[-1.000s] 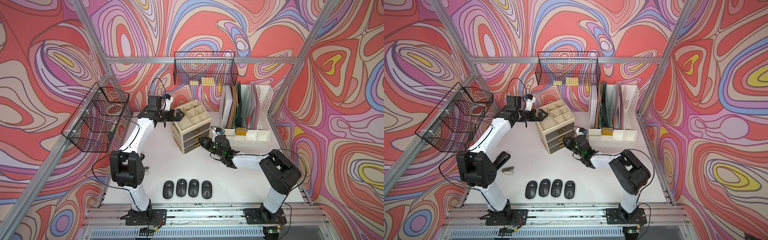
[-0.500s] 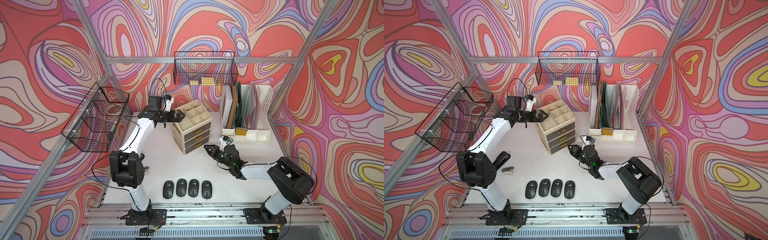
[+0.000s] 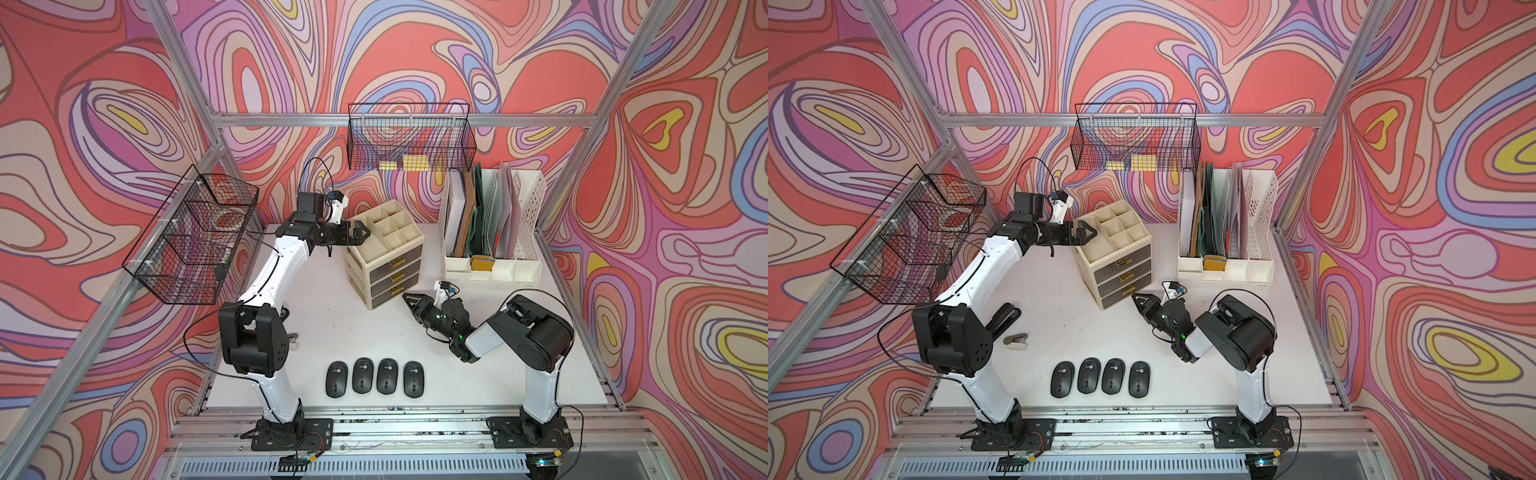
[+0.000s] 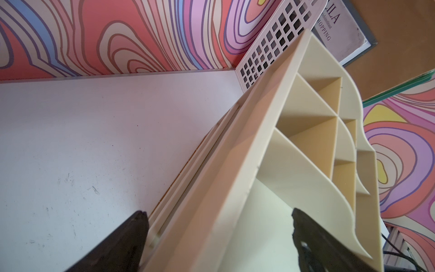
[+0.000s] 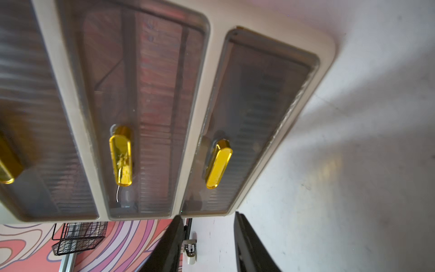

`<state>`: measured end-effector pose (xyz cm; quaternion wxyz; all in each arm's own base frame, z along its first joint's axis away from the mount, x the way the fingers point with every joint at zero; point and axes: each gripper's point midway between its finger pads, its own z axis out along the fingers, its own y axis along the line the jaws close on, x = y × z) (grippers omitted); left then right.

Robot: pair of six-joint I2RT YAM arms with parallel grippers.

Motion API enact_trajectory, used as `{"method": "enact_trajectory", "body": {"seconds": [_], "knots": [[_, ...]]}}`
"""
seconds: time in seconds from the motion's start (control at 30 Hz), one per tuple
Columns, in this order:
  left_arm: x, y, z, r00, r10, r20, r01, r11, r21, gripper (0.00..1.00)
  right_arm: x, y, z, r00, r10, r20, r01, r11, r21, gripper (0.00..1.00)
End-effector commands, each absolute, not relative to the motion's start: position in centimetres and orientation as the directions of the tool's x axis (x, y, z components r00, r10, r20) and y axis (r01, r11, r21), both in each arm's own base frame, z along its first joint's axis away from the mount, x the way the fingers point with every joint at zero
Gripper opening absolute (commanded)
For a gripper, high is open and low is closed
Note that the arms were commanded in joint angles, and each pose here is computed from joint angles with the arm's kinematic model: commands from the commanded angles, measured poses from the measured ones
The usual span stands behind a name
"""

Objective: Take the mice out of the drawer
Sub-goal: Open the drawer in the storage box.

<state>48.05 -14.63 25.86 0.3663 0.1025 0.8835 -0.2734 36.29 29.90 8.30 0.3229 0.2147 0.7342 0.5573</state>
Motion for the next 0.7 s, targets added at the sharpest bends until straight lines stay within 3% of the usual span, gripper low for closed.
{"method": "enact_trajectory", "body": {"seconds": [0.0, 0.67], "knots": [[46.9, -15.6, 27.6, -0.695, 0.002, -0.719, 0.426, 0.807, -0.41, 0.99, 37.3, 30.4, 10.0, -0.679, 0.702, -0.214, -0.095, 0.205, 0.974, 0.41], [47.1, -15.8, 26.6, -0.711, 0.007, -0.704, 0.42, 0.806, -0.416, 0.99, 39.6, 31.6, 7.3, -0.683, 0.707, -0.183, -0.061, 0.194, 0.979, 0.39]]}}
